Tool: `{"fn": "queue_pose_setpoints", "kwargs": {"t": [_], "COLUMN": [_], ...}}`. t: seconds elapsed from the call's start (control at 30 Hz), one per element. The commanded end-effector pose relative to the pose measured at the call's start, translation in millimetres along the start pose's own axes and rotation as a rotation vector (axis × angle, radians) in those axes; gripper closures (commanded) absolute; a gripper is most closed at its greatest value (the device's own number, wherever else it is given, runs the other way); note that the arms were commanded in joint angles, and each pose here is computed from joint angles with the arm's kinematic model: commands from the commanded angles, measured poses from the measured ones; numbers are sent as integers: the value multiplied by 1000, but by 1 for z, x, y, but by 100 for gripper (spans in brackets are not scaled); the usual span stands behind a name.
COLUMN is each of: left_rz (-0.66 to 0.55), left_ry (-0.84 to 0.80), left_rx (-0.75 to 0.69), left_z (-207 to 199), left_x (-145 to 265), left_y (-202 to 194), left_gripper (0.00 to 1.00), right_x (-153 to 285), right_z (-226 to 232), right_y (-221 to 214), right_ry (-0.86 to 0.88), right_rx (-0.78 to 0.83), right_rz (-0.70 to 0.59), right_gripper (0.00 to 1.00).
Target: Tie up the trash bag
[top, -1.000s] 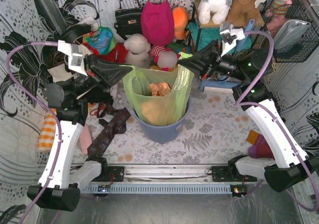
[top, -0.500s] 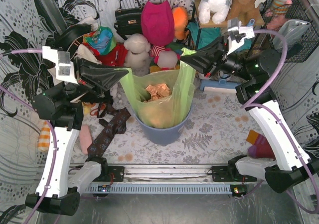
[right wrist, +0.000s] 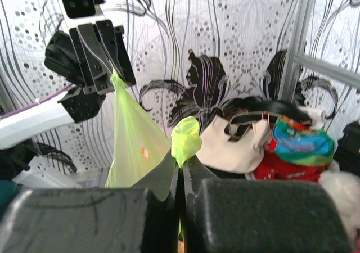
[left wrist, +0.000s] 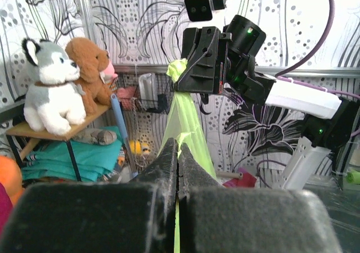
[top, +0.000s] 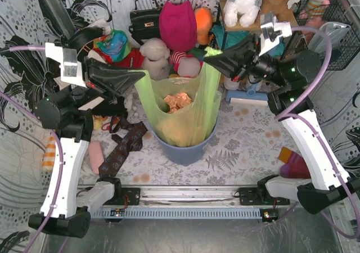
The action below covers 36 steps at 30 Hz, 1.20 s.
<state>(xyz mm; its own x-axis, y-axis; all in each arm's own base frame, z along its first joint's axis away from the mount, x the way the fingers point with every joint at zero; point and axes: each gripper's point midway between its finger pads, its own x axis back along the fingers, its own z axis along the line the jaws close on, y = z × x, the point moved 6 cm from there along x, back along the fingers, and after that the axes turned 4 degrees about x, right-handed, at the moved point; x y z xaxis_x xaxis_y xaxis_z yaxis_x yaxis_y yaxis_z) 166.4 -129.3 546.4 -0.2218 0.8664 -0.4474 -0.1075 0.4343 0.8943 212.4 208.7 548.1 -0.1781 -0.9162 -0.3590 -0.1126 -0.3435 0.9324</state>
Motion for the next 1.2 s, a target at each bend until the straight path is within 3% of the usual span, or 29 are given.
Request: {"fn": "queue_pose_setpoints", "kwargs": {"t": [0.0,0.13,0.37,0.47,0.67,0.77,0.87,0.97,1.03,1.1,1.17], "left_rz": [-14,-17,-50,-50,-23,-10,-14,-29,-41,-51,-62], "left_ry": [30,64,65,83,130,157,164,158,143,131,110], "left_rx": [15,48,-11,-3,67,81,70,33,5,-17,-31], "left_z": [-4,3,9,12,13,12,8,2,-4,-9,-16], "left_x": [13,18,-3,-2,17,24,26,22,18,13,8], "left_y": [-18,-31,9,7,-31,-41,-40,-26,-13,0,14], "left_gripper": [100,100,100,100,98,89,69,57,43,38,35], "right_x": [13,15,-7,-7,13,21,24,23,22,21,21], "right_z": [8,5,-3,0,2,5,8,10,12,13,15], "right_y": [-23,-31,17,22,-31,-45,-46,-41,-37,-34,-31], "right_ry": [-11,-33,-14,-12,-42,-53,-55,-45,-29,-20,-16], "right_rx": [-35,-46,35,42,-52,-78,-79,-76,-74,-75,-74], "right_rz": [-8,-9,-51,-72,-31,-21,-22,-25,-26,-27,-29], "right_gripper": [100,100,100,100,100,100,100,100,100,100,70]}}
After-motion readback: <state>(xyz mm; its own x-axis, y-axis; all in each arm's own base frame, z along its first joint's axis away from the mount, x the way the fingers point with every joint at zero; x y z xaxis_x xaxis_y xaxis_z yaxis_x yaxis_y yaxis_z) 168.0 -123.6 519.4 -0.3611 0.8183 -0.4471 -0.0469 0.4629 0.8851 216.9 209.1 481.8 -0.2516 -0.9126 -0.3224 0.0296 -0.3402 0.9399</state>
